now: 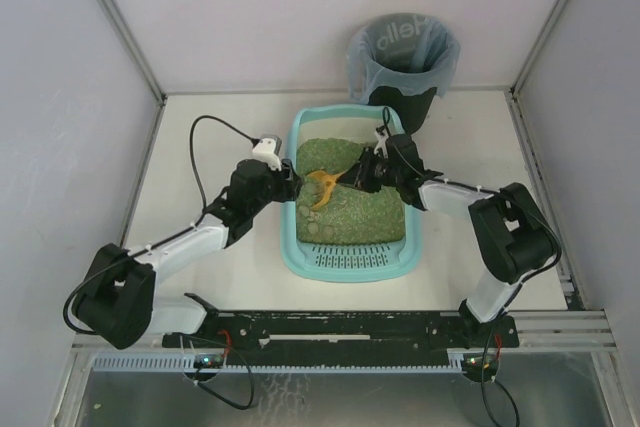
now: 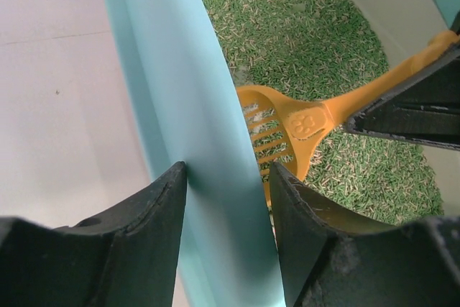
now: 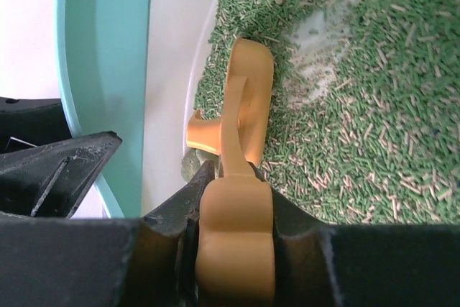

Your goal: Clean the litter box

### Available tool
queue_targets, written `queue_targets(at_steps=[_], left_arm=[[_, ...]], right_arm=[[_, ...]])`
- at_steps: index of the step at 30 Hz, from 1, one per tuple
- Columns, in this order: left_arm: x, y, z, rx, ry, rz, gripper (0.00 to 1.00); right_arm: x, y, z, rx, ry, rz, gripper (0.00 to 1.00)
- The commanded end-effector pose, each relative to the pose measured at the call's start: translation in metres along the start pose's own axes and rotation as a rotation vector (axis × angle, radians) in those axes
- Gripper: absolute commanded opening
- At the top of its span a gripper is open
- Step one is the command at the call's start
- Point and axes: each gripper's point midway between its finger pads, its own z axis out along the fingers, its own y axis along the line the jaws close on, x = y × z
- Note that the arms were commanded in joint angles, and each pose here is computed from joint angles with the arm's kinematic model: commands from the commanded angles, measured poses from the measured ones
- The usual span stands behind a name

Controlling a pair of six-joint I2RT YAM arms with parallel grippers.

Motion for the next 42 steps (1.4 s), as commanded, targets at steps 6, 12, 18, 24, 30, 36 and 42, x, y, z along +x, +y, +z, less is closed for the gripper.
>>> queue_targets(at_steps=[6,12,18,24,30,36,42], left_arm=[[-0.028,-0.010,-0.017,-0.013,-0.132,-0.029,0.53],[-0.027,-0.006,-0.020,-0.032,-0.132,-0.024,0.53],[-0.023,-0.006,-0.016,-0.033,-0.120,-0.022,0.53],[-0.026,-0.009,-0.019,-0.015,-0.130,-0.023,0.53],[-0.025,-0.011,-0.017,-0.007,-0.121,-0.021,0.53],[-0.022,-0.015,-0.014,0.017,-0.101,-0.022,0.53],[-0.022,-0.014,-0.014,0.009,-0.101,-0.019,0.53]], right_arm=[[-0.019,0.026,-0.041,-0.142,-0.147,0.056,0.00],[-0.032,0.026,-0.061,-0.156,-0.221,0.058,0.00],[-0.039,0.021,-0.085,-0.162,-0.269,0.064,0.00],[-0.043,0.022,-0.120,-0.230,-0.309,0.063,0.00],[-0.054,0.017,-0.154,-0.304,-0.407,0.137,0.00],[-0.050,0.032,-0.161,-0.407,-0.375,0.151,0.00],[-0.049,0.038,-0.166,-0.437,-0.366,0.134,0.00]])
